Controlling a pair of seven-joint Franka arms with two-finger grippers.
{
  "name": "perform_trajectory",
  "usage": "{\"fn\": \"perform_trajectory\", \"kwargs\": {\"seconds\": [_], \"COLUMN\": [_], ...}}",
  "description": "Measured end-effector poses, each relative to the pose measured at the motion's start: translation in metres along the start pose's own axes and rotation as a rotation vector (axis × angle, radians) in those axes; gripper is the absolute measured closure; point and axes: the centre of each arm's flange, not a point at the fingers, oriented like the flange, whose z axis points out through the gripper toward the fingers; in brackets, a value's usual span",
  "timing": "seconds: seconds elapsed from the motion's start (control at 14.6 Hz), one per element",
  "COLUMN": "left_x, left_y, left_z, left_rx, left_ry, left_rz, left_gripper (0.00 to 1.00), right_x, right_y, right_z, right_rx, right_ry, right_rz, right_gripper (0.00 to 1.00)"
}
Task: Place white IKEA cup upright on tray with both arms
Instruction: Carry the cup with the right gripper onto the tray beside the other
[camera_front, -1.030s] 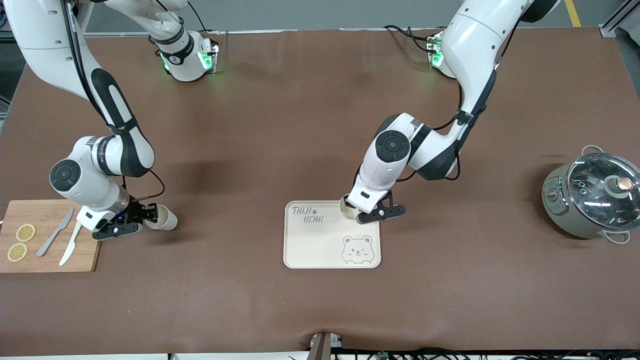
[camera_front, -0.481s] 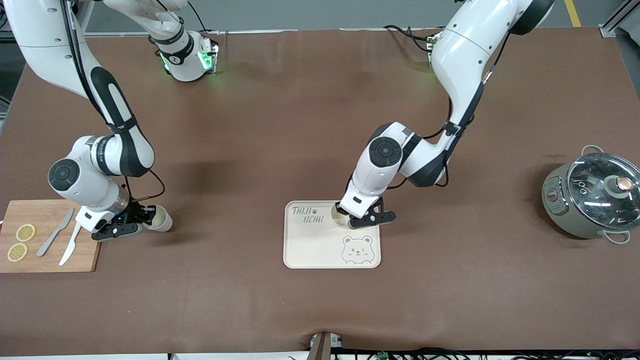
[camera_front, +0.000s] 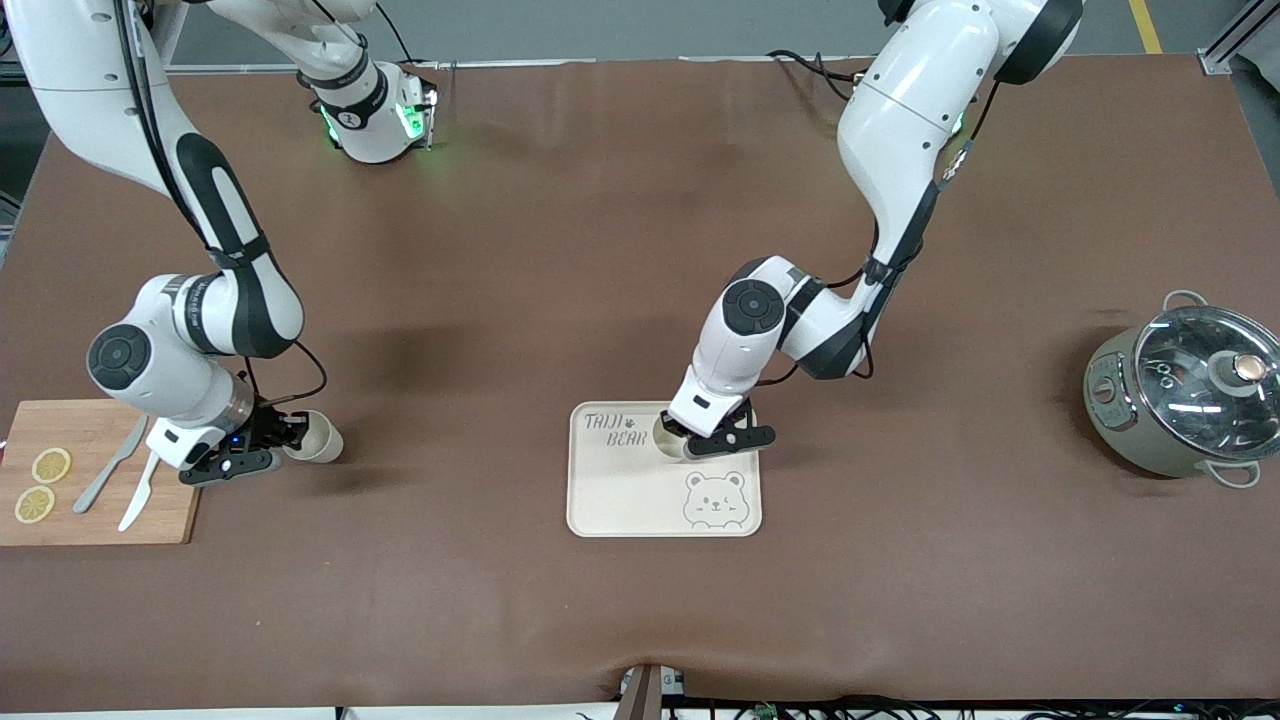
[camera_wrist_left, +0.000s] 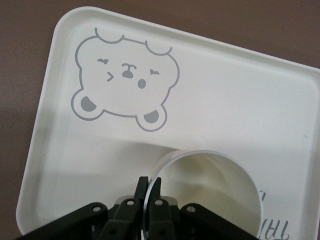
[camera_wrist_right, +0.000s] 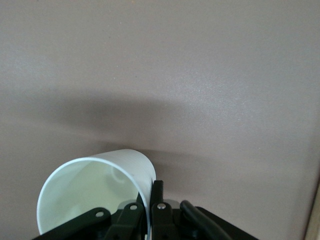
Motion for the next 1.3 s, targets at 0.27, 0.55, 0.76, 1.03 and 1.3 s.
{"fn": "perform_trajectory", "kwargs": {"seconds": [0.27, 0.55, 0.76, 1.03, 1.3], "left_x": [0.001, 0.003, -0.003, 0.003, 0.008], "left_y": [-0.001, -0.003, 0.004, 0.010, 0.015], "left_z": [0.000, 0.002, 0.001, -0.011, -0.033], "left_rx": [0.002, 0.026, 0.032, 0.015, 0.038], "left_ry": [0.002, 0.027, 0.042, 0.059, 0.052], "left_rz": [-0.001, -0.004, -0.043, -0.073, -0.080], "left_gripper": [0.96, 0.63, 0.33, 0.00, 0.00], "right_x": [0.024, 0.057, 0.075, 0.086, 0.094], "right_y": [-0.019, -0.070, -0.122, -0.195, -0.245], "right_z": [-0.033, -0.082, -0.108, -0.118, -0.096], "right_rx": [0.030, 0.126, 0.144, 0.151, 0.147], "right_ry": [-0.060, -0.065, -0.039, -0.033, -0.053], "right_rz": [0.067, 0.179, 0.261, 0.361, 0.462], "right_gripper": [0.96, 0.96, 0.96, 0.96, 0.96]}}
